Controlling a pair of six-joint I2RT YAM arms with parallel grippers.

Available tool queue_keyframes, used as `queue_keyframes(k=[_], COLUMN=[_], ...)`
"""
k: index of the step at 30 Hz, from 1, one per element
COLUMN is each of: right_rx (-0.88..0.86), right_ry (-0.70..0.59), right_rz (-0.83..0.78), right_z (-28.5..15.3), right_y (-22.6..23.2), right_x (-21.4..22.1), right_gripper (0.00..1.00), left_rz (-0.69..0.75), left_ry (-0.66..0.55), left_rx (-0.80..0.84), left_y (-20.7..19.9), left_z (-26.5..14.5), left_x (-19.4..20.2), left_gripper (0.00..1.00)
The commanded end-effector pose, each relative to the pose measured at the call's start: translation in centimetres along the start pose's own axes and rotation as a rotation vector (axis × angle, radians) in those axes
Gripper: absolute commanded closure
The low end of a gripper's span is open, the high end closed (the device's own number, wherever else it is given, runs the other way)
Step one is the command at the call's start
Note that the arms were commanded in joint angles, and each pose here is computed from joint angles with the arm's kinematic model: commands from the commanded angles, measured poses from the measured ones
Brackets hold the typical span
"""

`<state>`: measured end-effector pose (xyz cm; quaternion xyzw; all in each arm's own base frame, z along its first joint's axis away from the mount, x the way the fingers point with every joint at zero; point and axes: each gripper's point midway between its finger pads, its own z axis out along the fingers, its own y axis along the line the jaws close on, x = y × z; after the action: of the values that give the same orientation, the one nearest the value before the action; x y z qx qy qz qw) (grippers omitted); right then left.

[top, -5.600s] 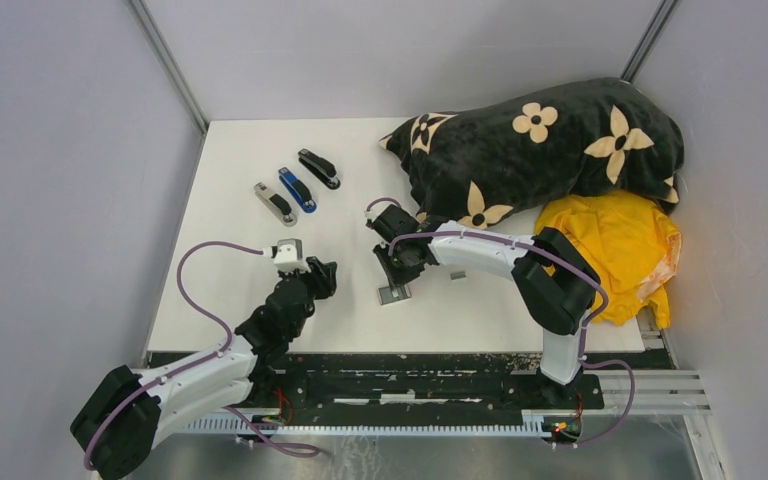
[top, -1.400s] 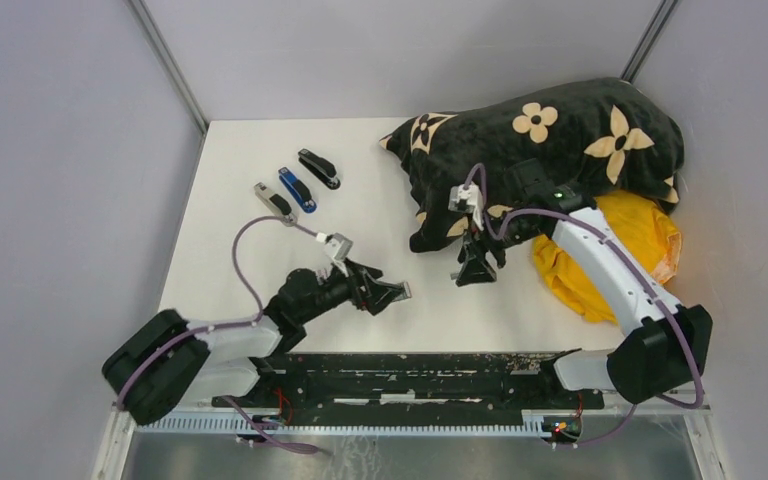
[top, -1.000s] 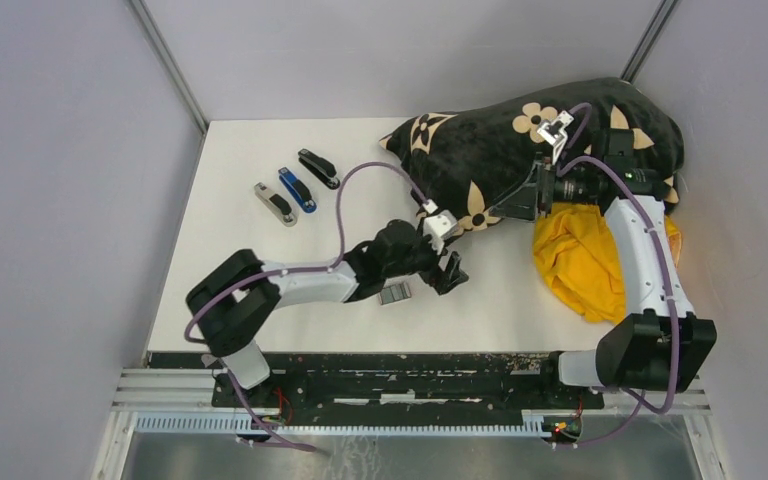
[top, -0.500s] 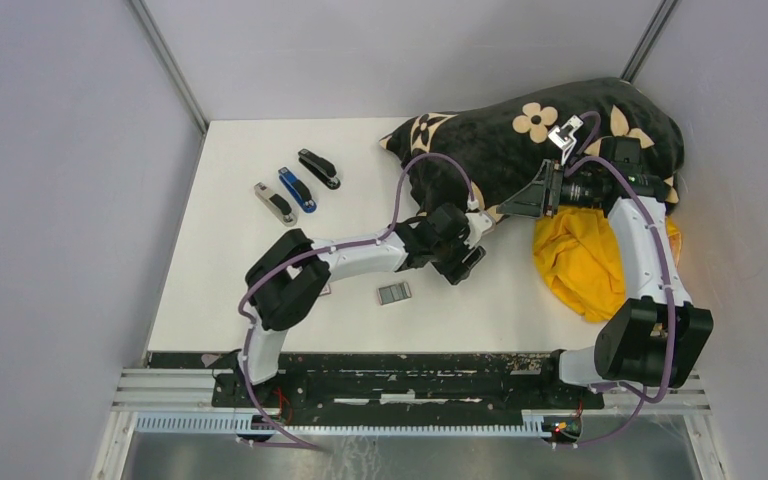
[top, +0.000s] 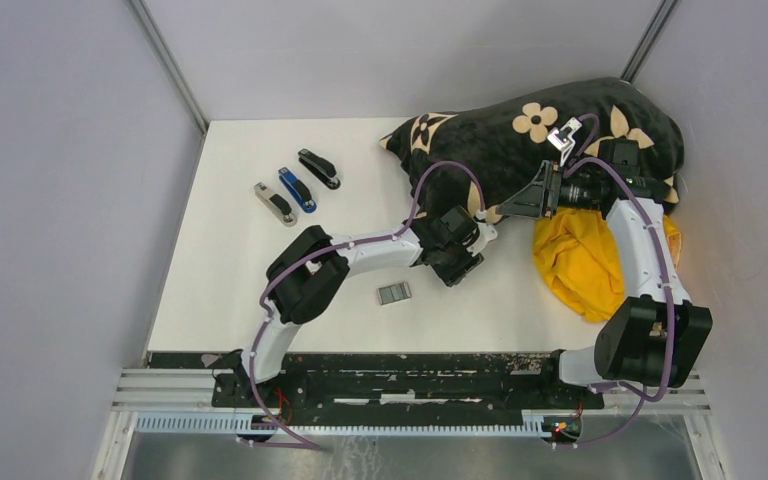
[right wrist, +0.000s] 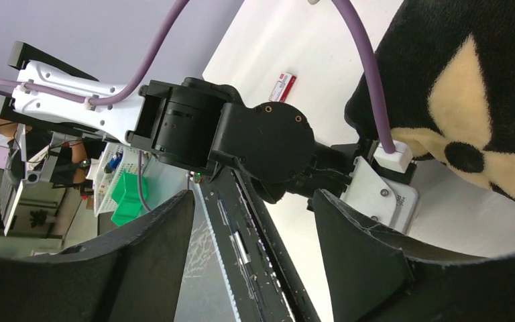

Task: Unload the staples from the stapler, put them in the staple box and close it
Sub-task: Pick up the staple from the center of the board.

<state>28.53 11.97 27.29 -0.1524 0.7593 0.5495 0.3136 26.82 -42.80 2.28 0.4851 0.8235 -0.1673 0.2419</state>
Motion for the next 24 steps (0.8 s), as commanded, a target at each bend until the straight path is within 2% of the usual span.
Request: queue_keyframes(k=[1,10,24], right_rx=[-0.036,-0.038,-0.038], right_ry=[-0.014,-0.014,-0.015], right_rz=[-0.03,-0.028,-0.026], right_z=[0.0,0.0,0.0], right_y=[0.4,0.4,0.5], right_x=[-0.5,-0.5,-0.5], right_gripper=[0.28,0.28,0.28], left_rz=[0.069,0.07,0.067], left_ry=[-0.008,0.021,0.037], left_rx=[0.032,0.05,0.088], left_y=[-0.6,-0.9,-1.5], left_z=[-0.1,0.4,0.6], left_x=[-1.3,-0.8,-0.5], left_gripper=[0.48,0.59,0.69])
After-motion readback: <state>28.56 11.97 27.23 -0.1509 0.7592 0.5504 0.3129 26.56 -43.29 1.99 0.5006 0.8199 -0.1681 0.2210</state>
